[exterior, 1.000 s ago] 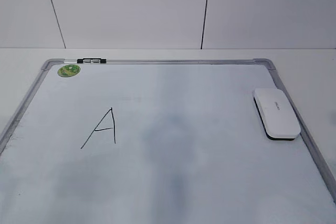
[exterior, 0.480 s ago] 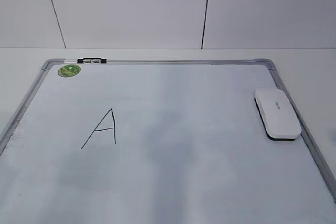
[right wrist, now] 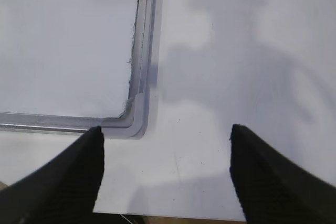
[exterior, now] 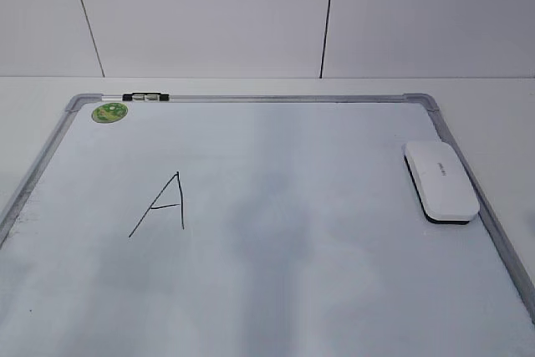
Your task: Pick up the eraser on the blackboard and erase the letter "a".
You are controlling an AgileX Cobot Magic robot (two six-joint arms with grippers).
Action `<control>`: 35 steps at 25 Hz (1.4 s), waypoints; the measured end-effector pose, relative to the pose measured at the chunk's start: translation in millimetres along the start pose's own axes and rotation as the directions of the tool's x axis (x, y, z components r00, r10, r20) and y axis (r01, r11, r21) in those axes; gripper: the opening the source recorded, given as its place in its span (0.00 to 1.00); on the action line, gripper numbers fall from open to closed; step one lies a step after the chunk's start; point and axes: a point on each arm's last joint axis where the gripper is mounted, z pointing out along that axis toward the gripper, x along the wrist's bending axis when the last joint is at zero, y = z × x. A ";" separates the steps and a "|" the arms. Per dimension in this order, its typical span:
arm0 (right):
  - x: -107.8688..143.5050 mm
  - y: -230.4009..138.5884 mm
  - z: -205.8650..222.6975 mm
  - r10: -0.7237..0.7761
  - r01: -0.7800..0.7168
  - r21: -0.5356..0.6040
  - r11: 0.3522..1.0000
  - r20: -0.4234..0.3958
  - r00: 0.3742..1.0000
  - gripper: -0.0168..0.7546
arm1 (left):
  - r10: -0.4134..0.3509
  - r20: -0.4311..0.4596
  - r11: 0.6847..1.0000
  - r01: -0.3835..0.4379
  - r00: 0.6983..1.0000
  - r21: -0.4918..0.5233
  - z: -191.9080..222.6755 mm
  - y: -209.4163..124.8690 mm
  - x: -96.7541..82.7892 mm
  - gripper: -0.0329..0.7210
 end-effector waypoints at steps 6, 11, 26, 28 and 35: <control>0.6 -0.4 0.2 0.005 -0.005 0.004 1.000 -0.007 1.000 0.79 | -0.004 -0.010 1.000 0.003 1.000 -0.030 7.2 -2.0 1.5 0.37; 0.8 -0.4 0.2 0.006 -0.006 0.004 1.000 -0.009 1.000 0.79 | -0.003 -0.014 0.999 0.002 1.000 -0.039 7.8 -1.6 1.9 0.36; 1.0 -0.8 0.5 0.008 -0.008 0.007 1.000 -0.010 1.000 0.79 | 0.037 0.003 0.987 -0.037 0.999 0.157 -1.5 -18.0 -0.3 0.35; 1.0 -0.8 0.5 0.008 -0.008 0.007 1.000 -0.010 1.000 0.79 | 0.036 0.003 0.987 -0.036 0.999 0.159 -1.0 -19.1 -0.4 0.35; 1.0 -0.8 0.5 0.008 -0.008 0.007 1.000 -0.010 1.000 0.79 | 0.039 0.000 0.989 -0.038 0.999 0.146 -2.5 -20.0 -0.5 0.35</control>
